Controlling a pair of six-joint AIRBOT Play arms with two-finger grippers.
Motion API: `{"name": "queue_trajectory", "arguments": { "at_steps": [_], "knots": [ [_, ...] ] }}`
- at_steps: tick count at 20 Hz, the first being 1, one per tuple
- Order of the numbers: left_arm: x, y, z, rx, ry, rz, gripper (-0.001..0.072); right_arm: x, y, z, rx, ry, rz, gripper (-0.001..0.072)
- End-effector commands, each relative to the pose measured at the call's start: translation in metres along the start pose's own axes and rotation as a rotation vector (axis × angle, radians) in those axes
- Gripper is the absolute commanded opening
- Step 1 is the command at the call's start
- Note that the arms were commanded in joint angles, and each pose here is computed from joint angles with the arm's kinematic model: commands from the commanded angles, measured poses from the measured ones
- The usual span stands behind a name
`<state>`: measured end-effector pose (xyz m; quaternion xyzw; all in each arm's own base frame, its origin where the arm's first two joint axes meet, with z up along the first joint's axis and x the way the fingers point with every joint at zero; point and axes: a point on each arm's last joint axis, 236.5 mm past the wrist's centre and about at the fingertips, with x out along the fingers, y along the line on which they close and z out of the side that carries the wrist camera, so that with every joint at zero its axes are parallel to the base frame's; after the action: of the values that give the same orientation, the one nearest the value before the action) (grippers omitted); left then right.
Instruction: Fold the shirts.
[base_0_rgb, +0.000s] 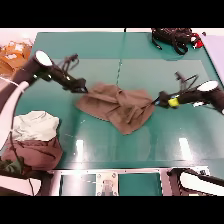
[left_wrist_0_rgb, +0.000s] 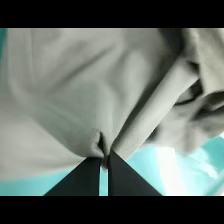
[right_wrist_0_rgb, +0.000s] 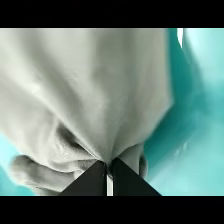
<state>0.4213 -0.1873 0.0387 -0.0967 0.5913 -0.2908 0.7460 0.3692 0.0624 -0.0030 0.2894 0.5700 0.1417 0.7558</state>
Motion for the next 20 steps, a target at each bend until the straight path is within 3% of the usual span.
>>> {"name": "queue_trajectory", "arguments": {
  "at_steps": [1, 6, 12, 16, 20],
  "knots": [
    [-0.097, -0.001, 0.029, 0.065, -0.158, 0.231, 0.0024, -0.092, 0.009, 0.047, -0.038, -0.213, -0.005, 0.0013],
    [-0.249, -0.09, 0.042, 0.2, -0.535, 0.256, 0.0024, -0.214, 0.068, 0.065, -0.171, -0.535, 0.001, 0.0014],
    [-0.412, -0.189, 0.009, 0.41, -1.006, 0.269, 0.0024, -0.314, 0.175, 0.002, -0.405, -0.828, 0.024, 0.0014],
    [-0.409, -0.179, 0.008, 0.424, -0.997, 0.317, 0.0024, -0.316, 0.194, -0.042, -0.438, -0.81, 0.029, 0.0015],
    [-0.334, -0.125, 0.04, 0.391, -0.807, 0.355, 0.0024, -0.276, 0.16, -0.036, -0.336, -0.696, 0.046, 0.0015]
  ]
}}
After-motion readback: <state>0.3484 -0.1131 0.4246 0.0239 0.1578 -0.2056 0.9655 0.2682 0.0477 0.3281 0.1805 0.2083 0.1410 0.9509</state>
